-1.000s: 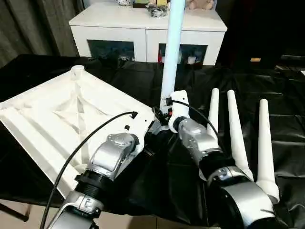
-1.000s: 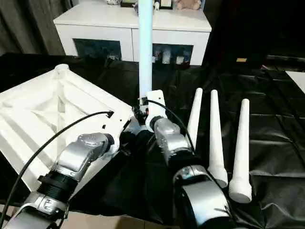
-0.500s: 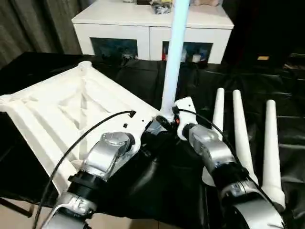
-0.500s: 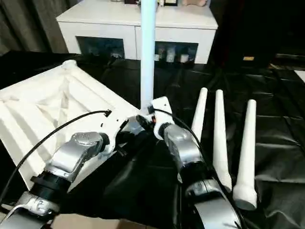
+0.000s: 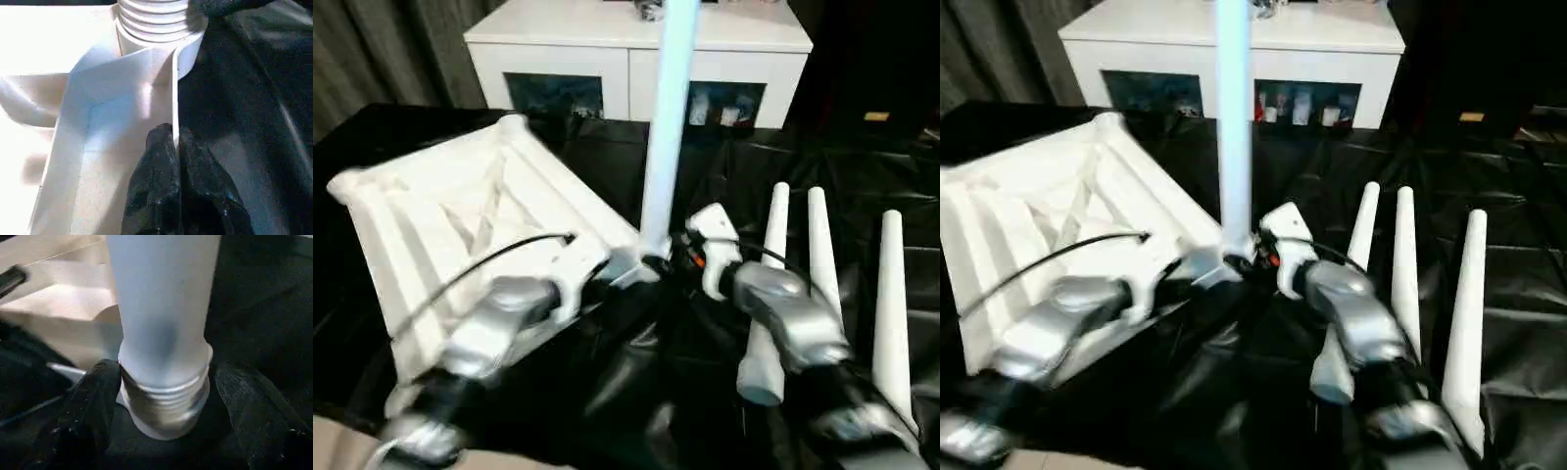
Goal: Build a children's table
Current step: Rotate leg to tighten
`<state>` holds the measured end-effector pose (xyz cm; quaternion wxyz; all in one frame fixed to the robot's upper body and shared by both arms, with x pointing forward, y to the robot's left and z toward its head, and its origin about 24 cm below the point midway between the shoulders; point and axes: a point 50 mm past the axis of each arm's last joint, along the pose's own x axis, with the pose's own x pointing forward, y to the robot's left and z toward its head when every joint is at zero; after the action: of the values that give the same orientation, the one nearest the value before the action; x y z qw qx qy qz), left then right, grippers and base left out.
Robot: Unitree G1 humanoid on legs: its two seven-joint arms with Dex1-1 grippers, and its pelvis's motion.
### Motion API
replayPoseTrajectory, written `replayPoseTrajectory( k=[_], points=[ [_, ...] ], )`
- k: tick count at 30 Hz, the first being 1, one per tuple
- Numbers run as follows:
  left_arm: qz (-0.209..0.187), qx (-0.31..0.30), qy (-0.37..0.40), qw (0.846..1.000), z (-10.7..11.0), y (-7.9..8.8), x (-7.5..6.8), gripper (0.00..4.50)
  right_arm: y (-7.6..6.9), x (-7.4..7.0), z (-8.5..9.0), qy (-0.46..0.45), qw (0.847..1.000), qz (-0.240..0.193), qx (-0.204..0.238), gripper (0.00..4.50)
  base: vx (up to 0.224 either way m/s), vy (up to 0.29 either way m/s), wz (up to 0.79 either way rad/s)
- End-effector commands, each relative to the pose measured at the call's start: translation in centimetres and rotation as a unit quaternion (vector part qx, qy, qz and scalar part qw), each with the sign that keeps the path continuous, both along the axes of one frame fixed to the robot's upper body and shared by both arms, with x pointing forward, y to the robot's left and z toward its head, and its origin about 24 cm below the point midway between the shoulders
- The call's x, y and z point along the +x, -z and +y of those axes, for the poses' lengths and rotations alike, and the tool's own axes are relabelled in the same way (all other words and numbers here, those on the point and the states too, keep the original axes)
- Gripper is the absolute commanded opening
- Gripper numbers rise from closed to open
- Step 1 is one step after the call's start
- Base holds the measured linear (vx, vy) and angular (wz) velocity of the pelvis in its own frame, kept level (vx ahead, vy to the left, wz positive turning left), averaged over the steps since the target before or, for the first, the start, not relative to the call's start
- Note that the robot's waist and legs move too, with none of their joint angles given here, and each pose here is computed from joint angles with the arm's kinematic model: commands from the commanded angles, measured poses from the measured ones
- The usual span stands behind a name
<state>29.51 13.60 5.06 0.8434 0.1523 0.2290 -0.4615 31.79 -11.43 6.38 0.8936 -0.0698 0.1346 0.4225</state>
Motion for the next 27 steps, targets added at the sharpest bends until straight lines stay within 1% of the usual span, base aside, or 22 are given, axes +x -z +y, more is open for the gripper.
replayPoseTrajectory(
  k=[1,4,11,17,18,20,21,22,24,27],
  points=[
    [0.030,-0.015,0.063,0.997,-0.9,0.9,-1.4,0.00,-0.5,-0.3,-0.1,-0.024,1.000,-0.015,-0.007,3.36,0.000,0.000,0.00],
    [0.030,-0.009,0.084,0.996,-0.4,0.6,-1.8,0.00,-0.6,-0.8,-0.3,-0.062,0.998,-0.023,-0.019,3.36,0.000,0.000,0.00],
    [0.024,-0.014,0.108,0.994,0.1,0.0,-2.3,0.00,-0.3,-2.0,-0.4,-0.131,0.990,-0.014,-0.042,3.36,0.000,0.000,0.00],
    [0.023,-0.014,0.110,0.994,0.4,-0.1,-2.4,0.00,0.0,-2.0,-0.6,-0.137,0.989,-0.008,-0.044,3.36,0.000,0.000,0.00],
    [0.023,-0.014,0.110,0.994,0.4,-0.2,-2.4,0.00,-0.1,-1.9,-0.6,-0.136,0.990,-0.006,-0.041,3.20,0.000,0.000,0.00],
    [0.024,-0.015,0.111,0.993,0.5,-0.2,-2.4,0.00,-0.1,-1.7,-0.5,-0.134,0.990,-0.007,-0.040,3.20,0.000,0.000,0.00],
    [0.024,-0.015,0.111,0.993,0.5,-0.2,-2.4,0.00,-0.1,-1.7,-0.5,-0.134,0.990,-0.006,-0.039,3.06,0.000,0.000,0.00],
    [0.024,-0.015,0.111,0.993,0.5,-0.2,-2.4,0.00,-0.1,-1.7,-0.5,-0.134,0.990,-0.006,-0.039,3.06,0.000,0.000,0.00],
    [0.025,-0.014,0.111,0.993,0.5,-0.2,-2.3,0.00,0.1,-1.6,-0.3,-0.138,0.990,-0.005,-0.042,2.83,0.000,0.000,0.00],
    [0.025,-0.013,0.111,0.993,0.5,-0.1,-2.3,0.00,0.2,-1.6,-0.1,-0.143,0.988,-0.006,-0.049,2.71,0.000,0.000,0.00]
  ],
)
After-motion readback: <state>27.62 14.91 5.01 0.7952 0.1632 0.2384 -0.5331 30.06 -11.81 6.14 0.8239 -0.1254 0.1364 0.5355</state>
